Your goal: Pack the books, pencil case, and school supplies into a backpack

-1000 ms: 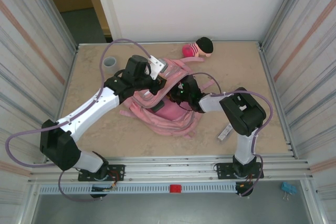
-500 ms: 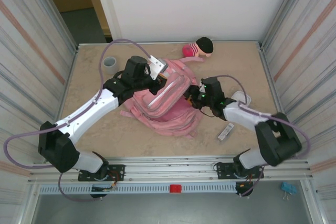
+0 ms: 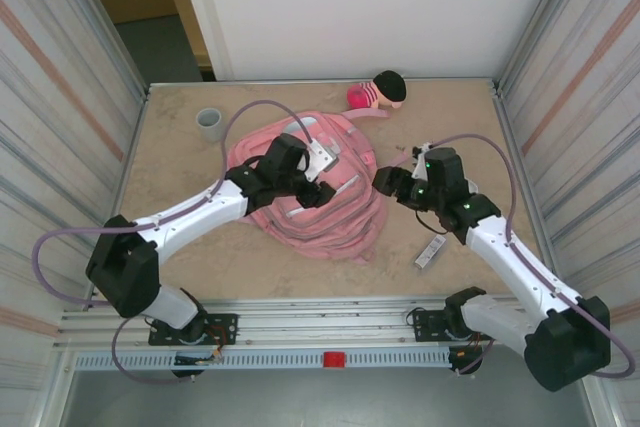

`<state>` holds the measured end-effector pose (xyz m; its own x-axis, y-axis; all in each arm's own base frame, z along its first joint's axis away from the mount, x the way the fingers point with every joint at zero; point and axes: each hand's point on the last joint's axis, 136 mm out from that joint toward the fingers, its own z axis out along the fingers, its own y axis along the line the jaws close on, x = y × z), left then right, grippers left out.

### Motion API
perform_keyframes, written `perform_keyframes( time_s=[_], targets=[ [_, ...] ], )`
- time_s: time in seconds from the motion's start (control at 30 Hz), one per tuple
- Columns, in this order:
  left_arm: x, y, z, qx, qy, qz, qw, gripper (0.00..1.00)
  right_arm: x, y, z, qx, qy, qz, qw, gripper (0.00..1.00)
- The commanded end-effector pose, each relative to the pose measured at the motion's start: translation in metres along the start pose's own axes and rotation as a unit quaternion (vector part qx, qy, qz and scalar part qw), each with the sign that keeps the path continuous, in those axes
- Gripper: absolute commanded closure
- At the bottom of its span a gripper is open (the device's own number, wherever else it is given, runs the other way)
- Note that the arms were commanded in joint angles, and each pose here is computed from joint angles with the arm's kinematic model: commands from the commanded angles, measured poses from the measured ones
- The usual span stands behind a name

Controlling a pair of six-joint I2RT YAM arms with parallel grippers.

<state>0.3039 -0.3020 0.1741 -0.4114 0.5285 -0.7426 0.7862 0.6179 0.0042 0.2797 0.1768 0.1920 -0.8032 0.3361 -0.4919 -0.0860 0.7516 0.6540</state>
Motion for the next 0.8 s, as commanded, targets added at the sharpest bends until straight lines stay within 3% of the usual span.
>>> perform_keyframes(
  time_s=[0.0,0.13,0.23,0.43,0.57,0.77],
  targets=[
    [0.003,0.02,-0.022,-0.034,-0.005,-0.067,0.997,0.32,0.015,0.014,-0.001,0.03,0.031,-0.143,0.989,0.33],
    [0.035,0.03,-0.037,-0.024,0.016,-0.186,0.982,0.28,0.029,0.025,0.018,0.029,0.076,-0.173,0.982,0.33],
    [0.06,0.033,-0.048,-0.016,0.01,-0.276,0.961,0.28,0.04,0.042,0.031,0.019,0.099,-0.244,0.964,0.32],
    [0.1,0.04,-0.07,-0.021,-0.017,-0.403,0.915,0.27,0.075,0.076,0.052,-0.012,0.169,-0.431,0.886,0.29],
    [0.122,0.044,-0.076,-0.006,-0.031,-0.471,0.882,0.27,0.094,0.084,0.065,-0.025,0.21,-0.493,0.844,0.28],
    [0.142,0.042,-0.08,0.008,-0.028,-0.508,0.861,0.26,0.122,0.086,0.082,-0.045,0.231,-0.594,0.769,0.28]
  ],
)
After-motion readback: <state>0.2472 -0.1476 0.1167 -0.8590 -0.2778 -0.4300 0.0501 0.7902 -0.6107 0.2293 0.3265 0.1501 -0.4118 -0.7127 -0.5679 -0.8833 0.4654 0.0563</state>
